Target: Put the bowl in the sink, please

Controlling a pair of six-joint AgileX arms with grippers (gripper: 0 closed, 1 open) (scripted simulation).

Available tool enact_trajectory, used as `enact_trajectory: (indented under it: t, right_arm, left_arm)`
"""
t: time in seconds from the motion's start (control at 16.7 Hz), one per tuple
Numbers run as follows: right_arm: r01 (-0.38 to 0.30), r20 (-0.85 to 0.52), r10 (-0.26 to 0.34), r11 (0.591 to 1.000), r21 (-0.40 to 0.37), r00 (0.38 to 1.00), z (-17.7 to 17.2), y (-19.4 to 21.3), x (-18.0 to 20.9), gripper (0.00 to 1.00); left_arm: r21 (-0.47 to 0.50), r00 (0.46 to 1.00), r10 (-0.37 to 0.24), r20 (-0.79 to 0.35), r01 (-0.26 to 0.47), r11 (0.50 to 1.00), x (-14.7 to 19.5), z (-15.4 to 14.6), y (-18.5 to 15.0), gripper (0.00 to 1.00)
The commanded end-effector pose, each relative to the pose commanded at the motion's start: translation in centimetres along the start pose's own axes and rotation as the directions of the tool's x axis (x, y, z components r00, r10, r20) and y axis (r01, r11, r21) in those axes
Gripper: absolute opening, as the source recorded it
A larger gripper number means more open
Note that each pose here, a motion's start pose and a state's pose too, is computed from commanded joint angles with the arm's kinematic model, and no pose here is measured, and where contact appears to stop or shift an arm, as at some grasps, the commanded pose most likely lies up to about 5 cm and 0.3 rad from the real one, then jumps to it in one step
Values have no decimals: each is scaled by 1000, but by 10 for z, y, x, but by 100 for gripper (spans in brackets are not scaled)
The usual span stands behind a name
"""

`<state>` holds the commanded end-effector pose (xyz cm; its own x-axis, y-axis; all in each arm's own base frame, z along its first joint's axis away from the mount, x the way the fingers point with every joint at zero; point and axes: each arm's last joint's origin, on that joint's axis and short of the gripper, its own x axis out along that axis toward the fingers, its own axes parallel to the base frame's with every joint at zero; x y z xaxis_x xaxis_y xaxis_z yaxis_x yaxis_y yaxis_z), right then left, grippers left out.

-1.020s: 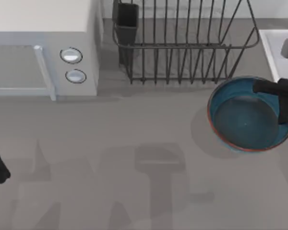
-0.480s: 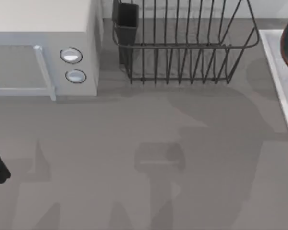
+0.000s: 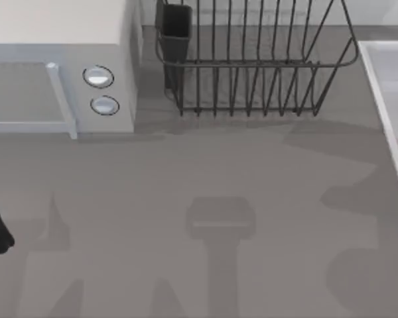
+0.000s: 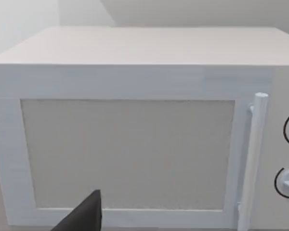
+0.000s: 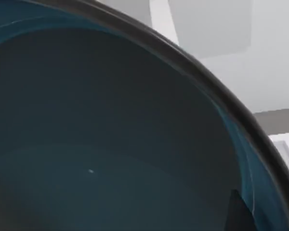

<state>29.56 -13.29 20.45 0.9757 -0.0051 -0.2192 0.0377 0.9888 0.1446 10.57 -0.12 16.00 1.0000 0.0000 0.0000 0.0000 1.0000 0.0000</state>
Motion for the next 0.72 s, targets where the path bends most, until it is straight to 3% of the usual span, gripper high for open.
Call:
enact_trajectory:
  t: [0.36, 0.72]
  right_arm:
    - [5, 200, 23, 991, -135, 980, -1, -4, -26, 0]
    - [5, 217, 28, 989, -147, 976, -1, -4, -29, 0]
  left_arm:
    - [0, 1000, 0, 0, 0, 1000, 0, 0, 0, 100]
    - [0, 1000, 0, 0, 0, 1000, 0, 0, 0, 100]
